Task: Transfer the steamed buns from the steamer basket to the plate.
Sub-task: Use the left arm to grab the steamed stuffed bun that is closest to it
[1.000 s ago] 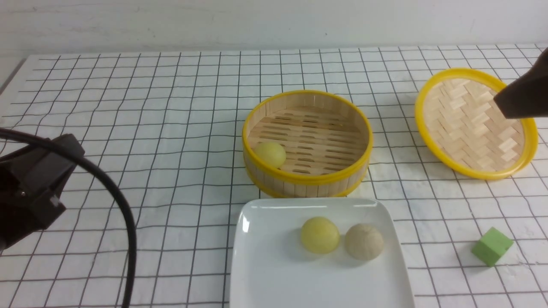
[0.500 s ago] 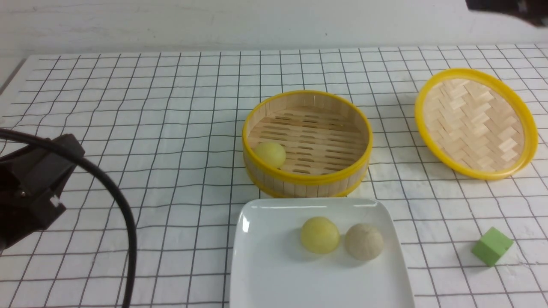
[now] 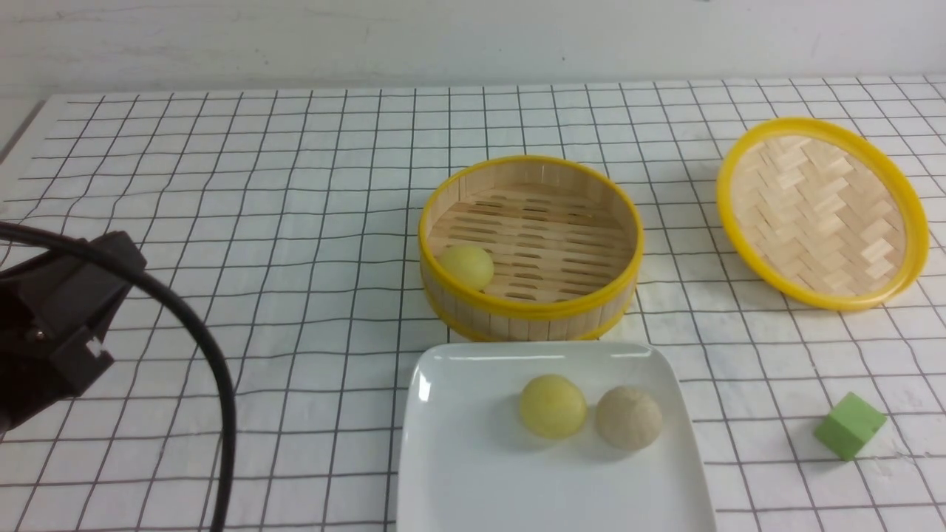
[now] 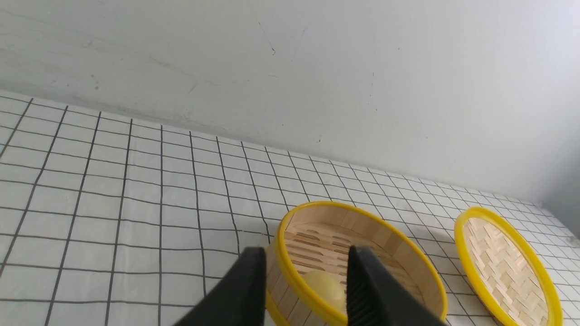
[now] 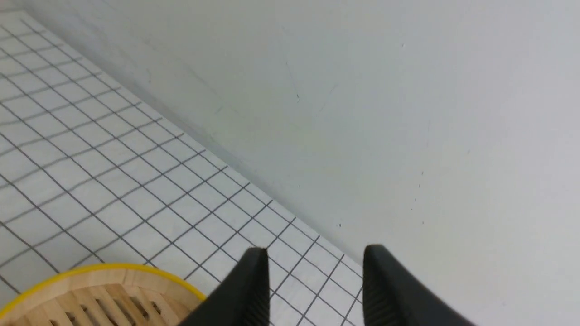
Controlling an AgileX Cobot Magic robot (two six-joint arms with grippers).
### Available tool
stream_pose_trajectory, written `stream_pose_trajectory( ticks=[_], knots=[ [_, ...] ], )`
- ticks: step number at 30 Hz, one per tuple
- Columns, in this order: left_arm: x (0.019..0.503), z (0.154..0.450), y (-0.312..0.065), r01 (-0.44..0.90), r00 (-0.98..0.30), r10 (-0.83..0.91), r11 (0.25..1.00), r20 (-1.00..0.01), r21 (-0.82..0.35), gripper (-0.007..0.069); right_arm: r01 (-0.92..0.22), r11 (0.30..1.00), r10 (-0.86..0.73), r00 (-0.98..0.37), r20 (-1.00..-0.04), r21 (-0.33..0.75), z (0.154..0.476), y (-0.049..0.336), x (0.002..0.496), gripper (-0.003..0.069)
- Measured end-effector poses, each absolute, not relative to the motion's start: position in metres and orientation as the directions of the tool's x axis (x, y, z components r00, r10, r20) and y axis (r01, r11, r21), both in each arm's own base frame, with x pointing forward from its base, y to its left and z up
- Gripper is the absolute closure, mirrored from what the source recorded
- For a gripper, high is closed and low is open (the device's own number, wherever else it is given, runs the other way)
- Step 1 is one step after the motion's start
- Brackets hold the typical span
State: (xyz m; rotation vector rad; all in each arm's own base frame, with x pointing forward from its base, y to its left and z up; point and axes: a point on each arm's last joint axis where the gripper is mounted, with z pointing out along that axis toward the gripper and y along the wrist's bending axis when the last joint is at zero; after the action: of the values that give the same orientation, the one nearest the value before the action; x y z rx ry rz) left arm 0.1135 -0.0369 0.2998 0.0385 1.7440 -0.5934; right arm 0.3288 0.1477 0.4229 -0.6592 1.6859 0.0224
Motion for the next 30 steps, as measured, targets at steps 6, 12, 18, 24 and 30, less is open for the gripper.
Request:
stream_pose_trajectory(
  ticks=[6, 12, 18, 24, 30],
  knots=[
    [0.114, 0.300, -0.037, 0.335, -0.268, -0.285, 0.868, -0.920, -0.367, 0.0343, -0.416, 0.871, -0.345, -0.137, -0.929, -0.262, 0.399, 0.149, 0.352, 0.0375],
    [0.114, 0.300, -0.037, 0.334, -0.267, -0.285, 0.868, -0.920, -0.366, 0.0343, -0.399, 0.894, -0.245, -0.054, -0.968, -0.203, 0.409, 0.152, 0.354, 0.0377],
    [0.114, 0.300, -0.036, 0.327, -0.263, -0.287, 0.872, -0.921, -0.364, 0.0343, -0.389, 0.907, -0.185, -0.026, -0.982, -0.161, 0.428, 0.146, 0.341, 0.0382],
    [0.114, 0.300, -0.036, 0.325, -0.260, -0.285, 0.874, -0.923, -0.362, 0.0343, -0.369, 0.913, -0.168, 0.052, -0.984, -0.176, 0.463, 0.131, 0.310, 0.0382],
    [0.114, 0.300, -0.035, 0.322, -0.258, -0.285, 0.875, -0.923, -0.361, 0.0343, -0.350, 0.919, -0.185, 0.027, -0.982, -0.183, 0.488, 0.112, 0.272, 0.0382]
  ],
)
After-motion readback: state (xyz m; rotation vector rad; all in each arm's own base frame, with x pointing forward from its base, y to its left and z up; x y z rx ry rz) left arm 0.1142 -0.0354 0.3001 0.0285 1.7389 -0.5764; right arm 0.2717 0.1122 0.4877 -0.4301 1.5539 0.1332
